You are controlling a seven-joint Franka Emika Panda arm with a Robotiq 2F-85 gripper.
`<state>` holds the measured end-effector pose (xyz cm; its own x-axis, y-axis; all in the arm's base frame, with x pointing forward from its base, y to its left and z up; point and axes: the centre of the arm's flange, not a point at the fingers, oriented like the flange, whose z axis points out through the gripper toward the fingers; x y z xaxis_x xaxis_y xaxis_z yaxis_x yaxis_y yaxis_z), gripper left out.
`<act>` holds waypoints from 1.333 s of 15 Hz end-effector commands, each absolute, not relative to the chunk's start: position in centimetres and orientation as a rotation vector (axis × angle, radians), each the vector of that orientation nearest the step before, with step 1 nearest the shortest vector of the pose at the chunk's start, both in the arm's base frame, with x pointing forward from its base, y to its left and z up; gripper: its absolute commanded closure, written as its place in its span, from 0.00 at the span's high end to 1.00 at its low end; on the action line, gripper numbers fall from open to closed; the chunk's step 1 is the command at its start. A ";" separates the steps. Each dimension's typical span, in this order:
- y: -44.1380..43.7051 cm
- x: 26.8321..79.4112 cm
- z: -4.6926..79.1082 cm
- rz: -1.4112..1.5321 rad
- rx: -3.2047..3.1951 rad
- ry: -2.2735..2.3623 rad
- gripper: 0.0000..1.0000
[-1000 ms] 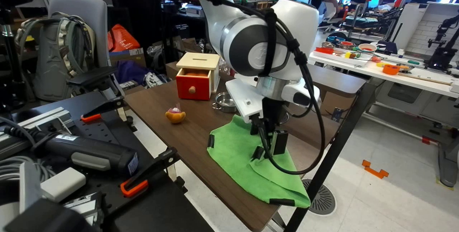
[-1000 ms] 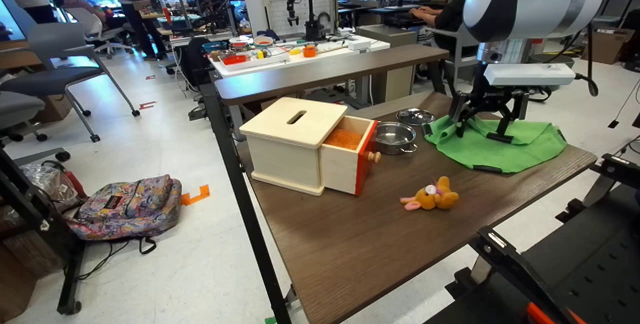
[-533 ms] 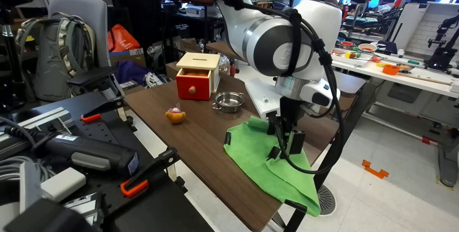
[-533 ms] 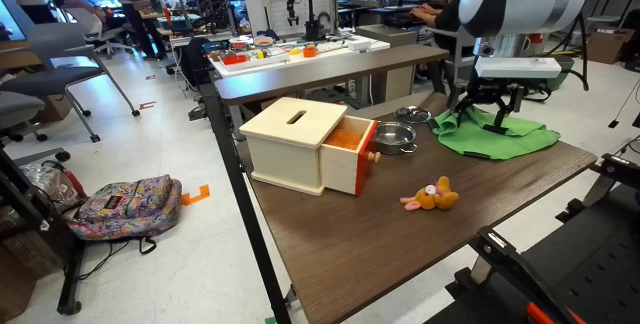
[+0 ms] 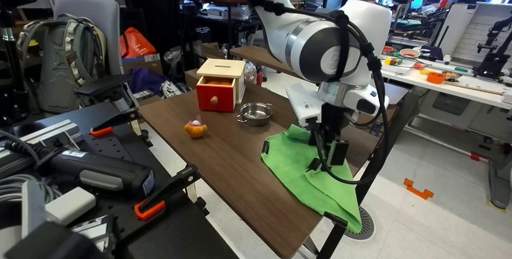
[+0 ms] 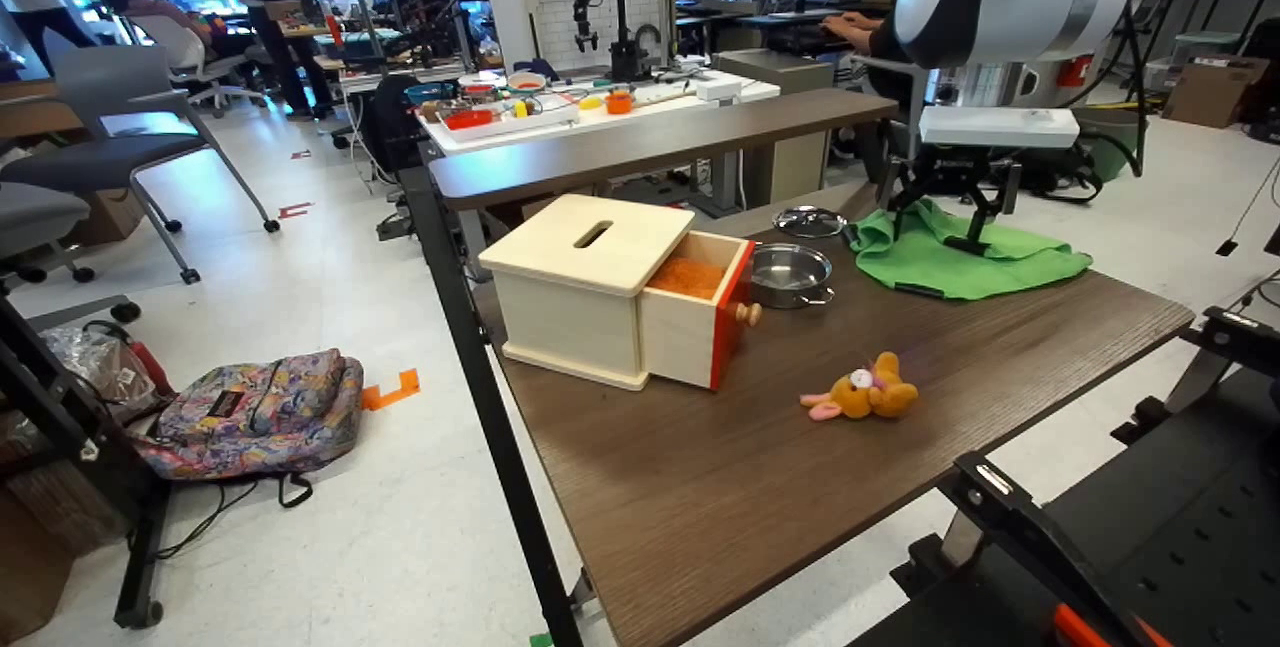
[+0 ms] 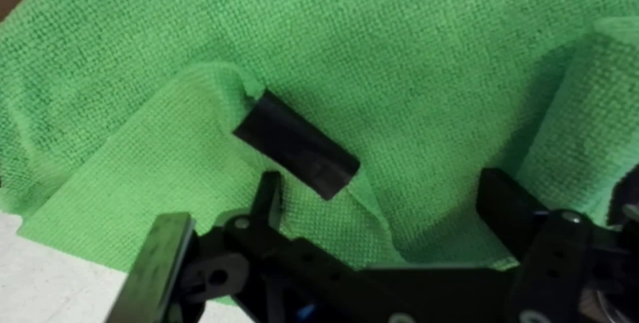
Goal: Slide the green cloth backward
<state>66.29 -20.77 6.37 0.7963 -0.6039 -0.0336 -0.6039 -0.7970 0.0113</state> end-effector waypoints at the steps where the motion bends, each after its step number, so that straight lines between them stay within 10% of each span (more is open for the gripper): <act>1: -21.0 68.1 5.7 -0.059 2.967 -1.038 1.00; 20: -24.0 62.8 17.3 0.009 3.031 -0.903 1.00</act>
<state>62.78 -24.02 17.31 0.8371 -0.5471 -0.0004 -0.5470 -0.8369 -0.0214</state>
